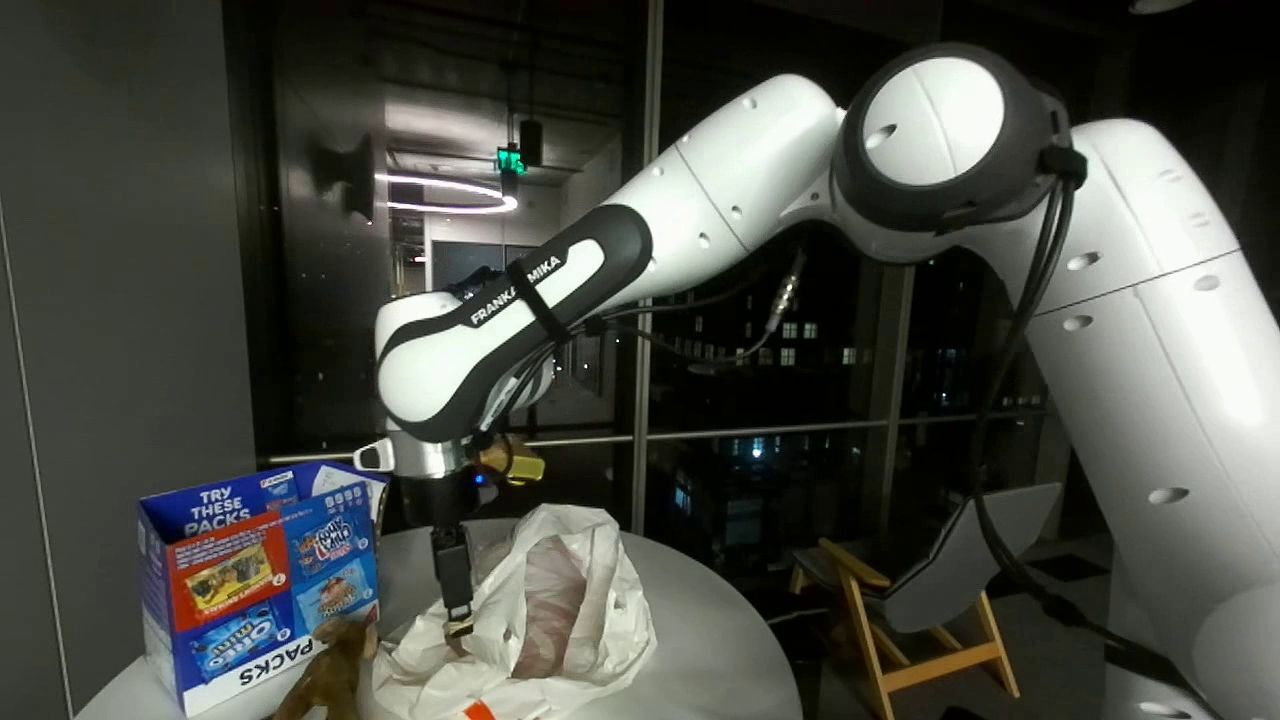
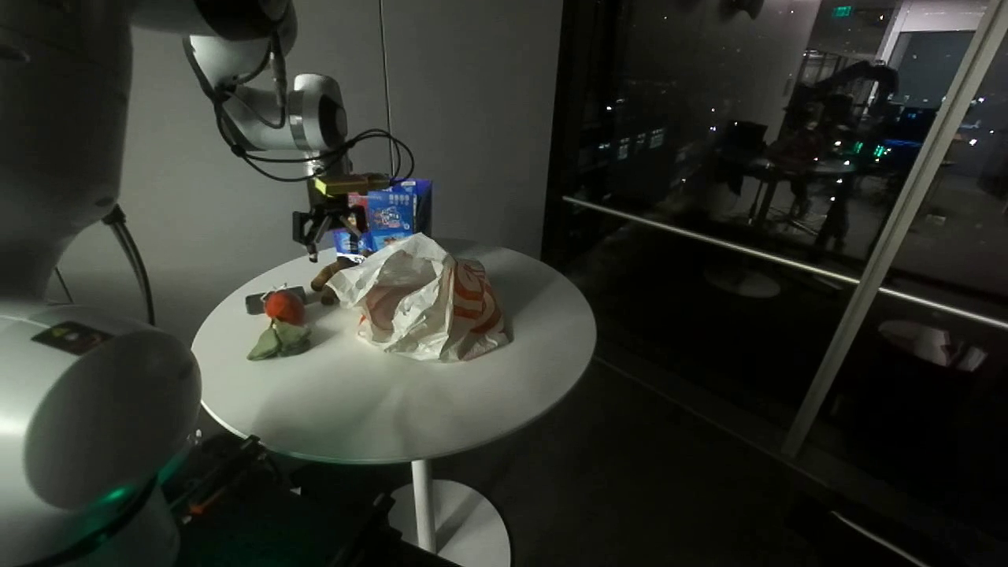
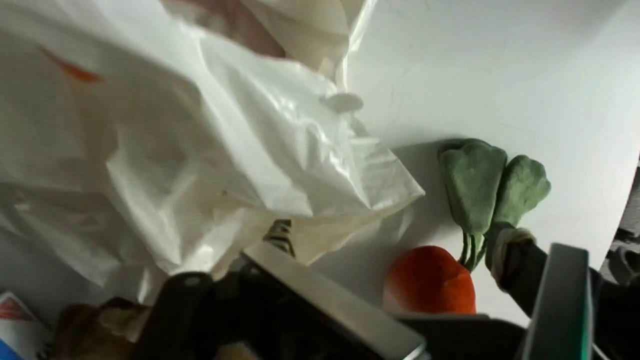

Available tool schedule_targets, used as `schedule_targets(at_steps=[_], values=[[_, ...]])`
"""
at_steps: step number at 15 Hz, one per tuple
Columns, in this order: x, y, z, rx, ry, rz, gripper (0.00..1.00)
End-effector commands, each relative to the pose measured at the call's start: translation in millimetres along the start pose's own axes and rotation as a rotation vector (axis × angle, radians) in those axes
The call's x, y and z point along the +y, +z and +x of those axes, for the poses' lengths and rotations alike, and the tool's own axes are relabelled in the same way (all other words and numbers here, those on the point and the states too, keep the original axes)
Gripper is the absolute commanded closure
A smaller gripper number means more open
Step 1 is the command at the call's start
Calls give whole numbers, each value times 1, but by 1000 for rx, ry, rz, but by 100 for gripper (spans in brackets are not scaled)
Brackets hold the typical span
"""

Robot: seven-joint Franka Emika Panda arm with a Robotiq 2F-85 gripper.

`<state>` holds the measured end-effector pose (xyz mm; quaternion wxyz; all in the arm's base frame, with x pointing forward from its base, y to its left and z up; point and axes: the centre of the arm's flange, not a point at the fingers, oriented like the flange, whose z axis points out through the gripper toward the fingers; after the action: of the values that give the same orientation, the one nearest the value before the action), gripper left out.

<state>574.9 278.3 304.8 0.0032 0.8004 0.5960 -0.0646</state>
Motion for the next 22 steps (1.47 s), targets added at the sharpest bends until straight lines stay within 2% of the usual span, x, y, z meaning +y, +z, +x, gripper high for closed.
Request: schedule_targets(at_steps=[1, 3, 5, 9, 11, 14, 18, 22], values=[[-5, -1, 63, -13, -193, 51, 0], [-17, 8, 88, -63, -278, 101, 0], [-12, 23, 103, -115, -360, 136, 0], [17, 57, 120, -179, -436, 78, 0], [26, 70, 122, -170, -452, 37, 0], [25, 78, 130, -75, -483, 124, 0], [16, 74, 144, 1, -501, 198, 0], [11, 74, 152, -24, -497, 216, 0]])
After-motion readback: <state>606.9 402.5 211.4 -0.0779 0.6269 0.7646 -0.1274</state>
